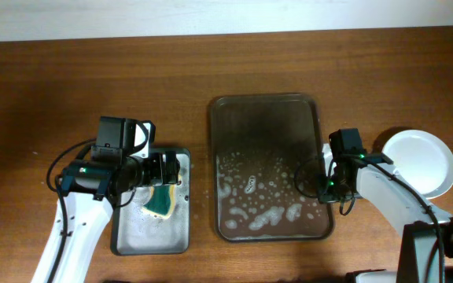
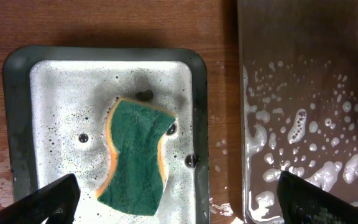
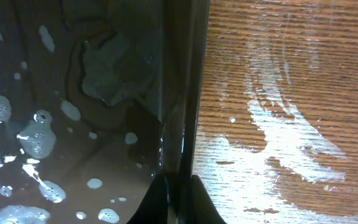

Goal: Clean dirty plates on tray and stack at the side

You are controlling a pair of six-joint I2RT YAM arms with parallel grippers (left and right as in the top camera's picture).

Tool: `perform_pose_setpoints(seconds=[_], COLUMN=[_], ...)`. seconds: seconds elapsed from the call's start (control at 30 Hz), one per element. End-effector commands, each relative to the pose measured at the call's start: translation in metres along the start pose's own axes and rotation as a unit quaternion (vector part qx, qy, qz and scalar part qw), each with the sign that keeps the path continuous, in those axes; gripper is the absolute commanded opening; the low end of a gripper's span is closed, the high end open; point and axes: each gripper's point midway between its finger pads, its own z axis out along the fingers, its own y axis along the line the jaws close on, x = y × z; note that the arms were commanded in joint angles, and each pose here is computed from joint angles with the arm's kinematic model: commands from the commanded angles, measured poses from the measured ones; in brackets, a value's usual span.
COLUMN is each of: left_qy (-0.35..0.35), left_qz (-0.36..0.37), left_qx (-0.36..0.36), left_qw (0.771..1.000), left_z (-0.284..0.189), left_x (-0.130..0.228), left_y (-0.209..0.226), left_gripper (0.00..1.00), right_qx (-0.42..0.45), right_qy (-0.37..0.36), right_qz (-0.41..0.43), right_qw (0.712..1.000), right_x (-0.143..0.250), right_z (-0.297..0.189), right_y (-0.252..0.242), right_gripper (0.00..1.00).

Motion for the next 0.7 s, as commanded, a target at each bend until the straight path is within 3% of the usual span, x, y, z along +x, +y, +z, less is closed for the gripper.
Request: perform_pose_setpoints(seconds=[0.0,0.17,0.43,0.6,0.67], left_qy=[-0.014,-0.014,-0.014,-0.014,-0.014], left_qz=[0.003,0.003,0.003,0.003,0.003], left_qx=[0.007,0.007,0.007,0.007,0.007], left_qw=[1.0,1.0,1.0,1.0,1.0], left_z=[-0.007,-0.007,-0.007,-0.007,-0.007], left_x=[-0.008,-0.008,-0.008,-0.008,-0.008], left_y=[-0.003,-0.003,-0.003,-0.003,-0.003], left_gripper=[1.0,1.0,1.0,1.0,0.99], right_qx=[0.047,0.014,-0.044,-0.065,-0.063], right_qy=[-0.009,-0.033,0.038,0.035,0.022], right_qz=[-0.05,-0.067,-0.022,-0.011,-0.012], right_qw=[0.998,0.997,0.998,0.997,0.998], right_x=[-0.004,-0.015,0.021,0.019,0.011], right_z=[0.007,0.007,0.006,0.005,0.004], right_y=[-0.015,-0.003,0.016,0.024,0.023], right_gripper=[0.04,0.04,0.04,0.04,0.09])
